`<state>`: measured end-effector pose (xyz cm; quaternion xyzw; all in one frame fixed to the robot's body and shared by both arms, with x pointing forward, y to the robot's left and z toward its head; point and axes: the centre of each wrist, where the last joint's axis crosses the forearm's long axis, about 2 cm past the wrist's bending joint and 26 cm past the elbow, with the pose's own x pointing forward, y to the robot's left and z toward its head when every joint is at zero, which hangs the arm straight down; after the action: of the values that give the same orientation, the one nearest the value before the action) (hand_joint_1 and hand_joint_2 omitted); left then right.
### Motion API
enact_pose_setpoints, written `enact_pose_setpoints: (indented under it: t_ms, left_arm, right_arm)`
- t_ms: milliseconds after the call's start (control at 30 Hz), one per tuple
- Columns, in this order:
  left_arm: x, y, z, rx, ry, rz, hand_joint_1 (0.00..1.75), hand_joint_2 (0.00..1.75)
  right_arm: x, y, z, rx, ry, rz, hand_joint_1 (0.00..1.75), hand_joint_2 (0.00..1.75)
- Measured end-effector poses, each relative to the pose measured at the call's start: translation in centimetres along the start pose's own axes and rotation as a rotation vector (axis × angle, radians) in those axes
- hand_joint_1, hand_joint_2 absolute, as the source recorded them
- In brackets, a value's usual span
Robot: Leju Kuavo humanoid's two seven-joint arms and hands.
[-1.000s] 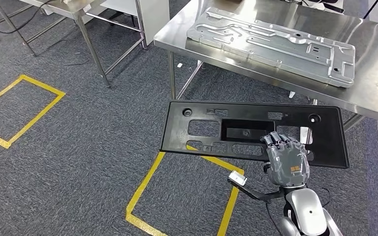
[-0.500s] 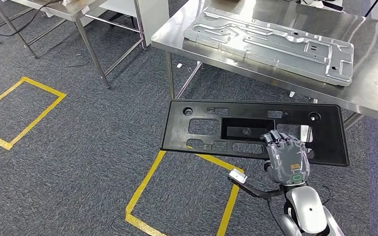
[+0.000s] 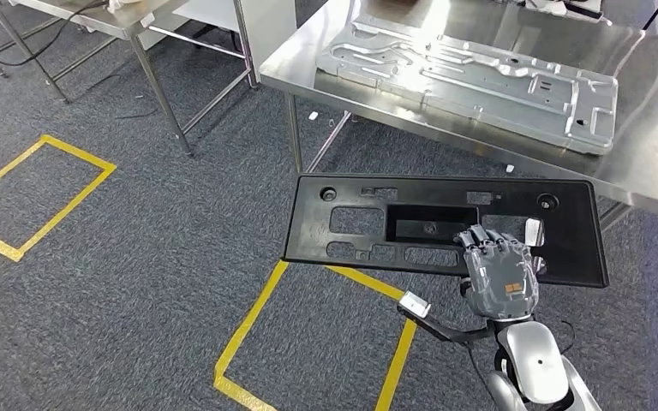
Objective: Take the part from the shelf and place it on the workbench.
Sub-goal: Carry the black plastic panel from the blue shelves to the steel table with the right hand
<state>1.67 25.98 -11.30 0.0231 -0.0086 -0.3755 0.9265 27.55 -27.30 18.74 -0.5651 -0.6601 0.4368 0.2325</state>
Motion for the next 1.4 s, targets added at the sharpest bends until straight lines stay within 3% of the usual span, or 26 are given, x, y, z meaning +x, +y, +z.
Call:
enact_pose_setpoints:
  t_ms: [333, 1133, 1400]
  left_arm:
    - [0.6, 0.3, 0.0, 0.023, -0.039, 0.006, 0.0, 1.75]
    - [0.0, -0.1, 0.0, 0.014, -0.021, 0.018, 0.0, 1.75]
    - [0.2, 0.0, 0.0, 0.016, -0.037, 0.021, 0.0, 1.75]
  right_arm:
    - [0.1, 0.0, 0.1, -0.002, 0.005, 0.009, 1.75, 1.75]
    - [-0.6, -0.1, 0.1, -0.001, 0.017, 0.017, 1.75, 1.75]
    - [0.5, -0.2, -0.2, -0.012, 0.045, -0.021, 1.75, 1.75]
